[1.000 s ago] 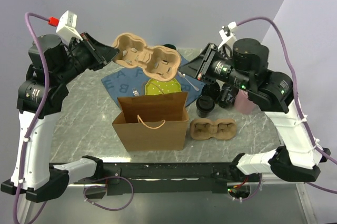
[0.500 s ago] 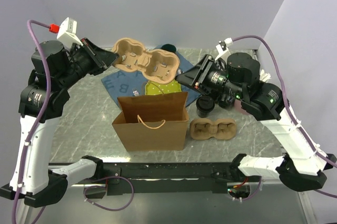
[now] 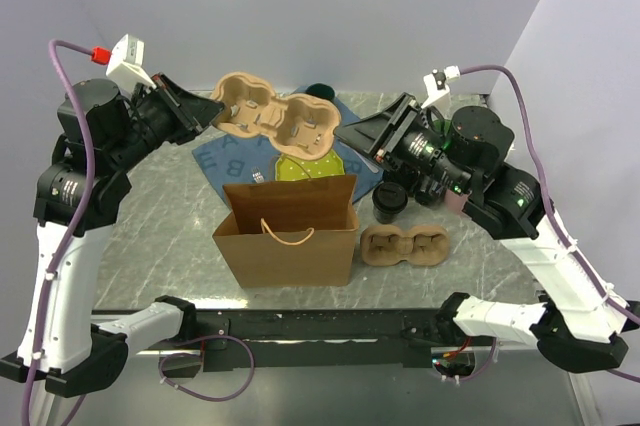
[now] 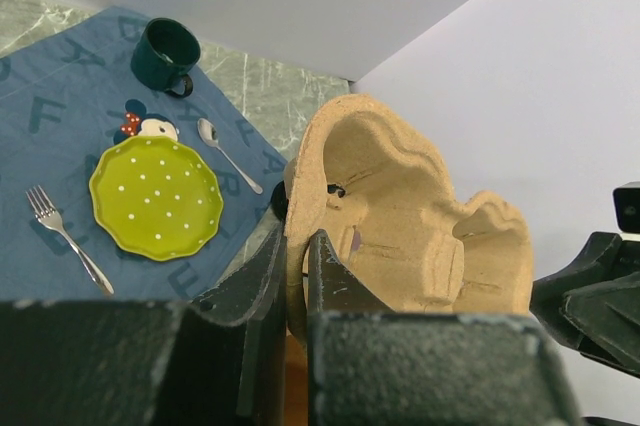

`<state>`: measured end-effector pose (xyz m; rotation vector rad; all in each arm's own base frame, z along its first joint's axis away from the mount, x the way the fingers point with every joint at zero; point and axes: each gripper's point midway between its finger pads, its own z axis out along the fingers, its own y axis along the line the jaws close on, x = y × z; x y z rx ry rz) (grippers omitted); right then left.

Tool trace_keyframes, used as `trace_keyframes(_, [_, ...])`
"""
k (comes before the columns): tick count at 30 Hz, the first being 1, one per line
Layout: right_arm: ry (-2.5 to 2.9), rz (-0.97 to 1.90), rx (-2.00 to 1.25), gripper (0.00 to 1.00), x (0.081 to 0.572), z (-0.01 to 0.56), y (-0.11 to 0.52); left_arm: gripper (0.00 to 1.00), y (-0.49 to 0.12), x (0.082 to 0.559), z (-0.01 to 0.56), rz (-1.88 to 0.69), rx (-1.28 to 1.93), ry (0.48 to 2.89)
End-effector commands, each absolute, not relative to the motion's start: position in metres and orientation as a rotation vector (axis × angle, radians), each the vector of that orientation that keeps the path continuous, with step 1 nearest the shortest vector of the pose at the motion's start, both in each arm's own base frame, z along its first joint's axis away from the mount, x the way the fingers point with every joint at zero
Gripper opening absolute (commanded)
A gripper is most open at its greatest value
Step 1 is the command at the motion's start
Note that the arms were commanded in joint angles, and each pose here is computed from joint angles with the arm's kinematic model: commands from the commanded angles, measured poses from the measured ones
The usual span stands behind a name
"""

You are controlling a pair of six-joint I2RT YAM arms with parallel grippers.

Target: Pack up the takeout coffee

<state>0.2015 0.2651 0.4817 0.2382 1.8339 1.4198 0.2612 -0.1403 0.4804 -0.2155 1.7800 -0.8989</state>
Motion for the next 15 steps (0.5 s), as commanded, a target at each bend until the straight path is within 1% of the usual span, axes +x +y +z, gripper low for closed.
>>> trace_keyframes(1, [1.768,1.414,0.238,0.41,0.207,0.500,0.265,0.07,-0.143,0.261,0.491,-0.936,-0.215,1.741])
trace_keyframes(6, [1.787,1.421,0.234,0.40,0.213,0.493,0.274,0.07,-0.148,0.259,0.492,-0.985,-0.218,1.740])
trace_keyframes(9, [1.783,1.406,0.222,0.27,0.215,0.494,0.275,0.08,-0.148,0.258,0.491,-0.992,-0.226,1.739])
trace_keyframes(10, [1.777,1.397,0.216,0.11,0.216,0.495,0.275,0.08,-0.148,0.257,0.491,-0.993,-0.224,1.739])
trace_keyframes(11, [1.766,1.391,0.216,0.04,0.216,0.497,0.272,0.09,-0.148,0.257,0.491,-0.991,-0.224,1.739])
trace_keyframes(12, [1.753,1.386,0.215,0.00,0.215,0.499,0.270,0.14,-0.147,0.256,0.492,-0.988,-0.220,1.739])
trace_keyframes(14, [1.710,1.392,0.211,0.00,0.213,0.506,0.265,0.27,-0.145,0.253,0.493,-0.967,-0.208,1.751])
trace_keyframes(15, [1.707,1.391,0.205,0.00,0.211,0.507,0.263,0.42,-0.143,0.253,0.493,-0.950,-0.209,1.754])
